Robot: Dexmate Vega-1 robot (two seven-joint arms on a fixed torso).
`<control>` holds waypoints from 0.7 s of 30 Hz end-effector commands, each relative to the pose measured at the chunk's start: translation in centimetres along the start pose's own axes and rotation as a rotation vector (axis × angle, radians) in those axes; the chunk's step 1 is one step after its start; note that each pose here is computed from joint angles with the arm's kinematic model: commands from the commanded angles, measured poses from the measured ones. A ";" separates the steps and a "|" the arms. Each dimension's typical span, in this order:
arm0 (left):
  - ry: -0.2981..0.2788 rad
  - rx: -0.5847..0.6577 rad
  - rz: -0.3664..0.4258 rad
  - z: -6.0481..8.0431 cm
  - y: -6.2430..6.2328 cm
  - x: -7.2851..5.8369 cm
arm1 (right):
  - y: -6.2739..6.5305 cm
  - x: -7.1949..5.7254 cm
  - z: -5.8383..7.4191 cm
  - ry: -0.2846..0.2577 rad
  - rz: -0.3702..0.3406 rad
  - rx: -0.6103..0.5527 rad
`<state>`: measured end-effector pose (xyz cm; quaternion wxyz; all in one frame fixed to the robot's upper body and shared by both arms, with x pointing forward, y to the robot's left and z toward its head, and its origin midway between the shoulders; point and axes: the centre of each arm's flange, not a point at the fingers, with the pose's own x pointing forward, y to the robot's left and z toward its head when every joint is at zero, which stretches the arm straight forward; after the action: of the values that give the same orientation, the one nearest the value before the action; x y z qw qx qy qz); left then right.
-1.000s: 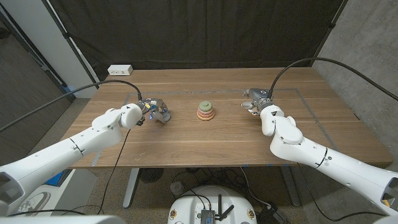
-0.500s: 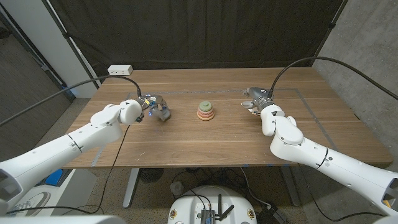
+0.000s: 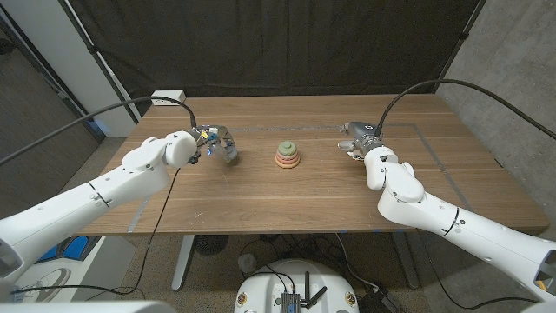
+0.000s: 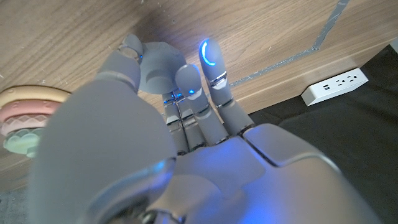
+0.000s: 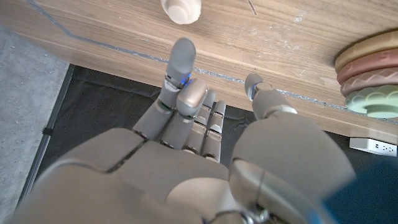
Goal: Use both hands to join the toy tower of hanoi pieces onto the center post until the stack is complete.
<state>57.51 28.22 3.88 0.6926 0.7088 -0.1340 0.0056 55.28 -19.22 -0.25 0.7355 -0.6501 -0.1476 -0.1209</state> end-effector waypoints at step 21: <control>-0.068 -0.039 0.030 0.6 3.3 -1.3 | -0.1 -0.2 -0.1 0.009 0.003 0.004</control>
<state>55.77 28.21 5.95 0.7023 0.6952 -0.1532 -0.0069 55.12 -19.27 -0.23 0.7367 -0.6486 -0.1476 -0.1218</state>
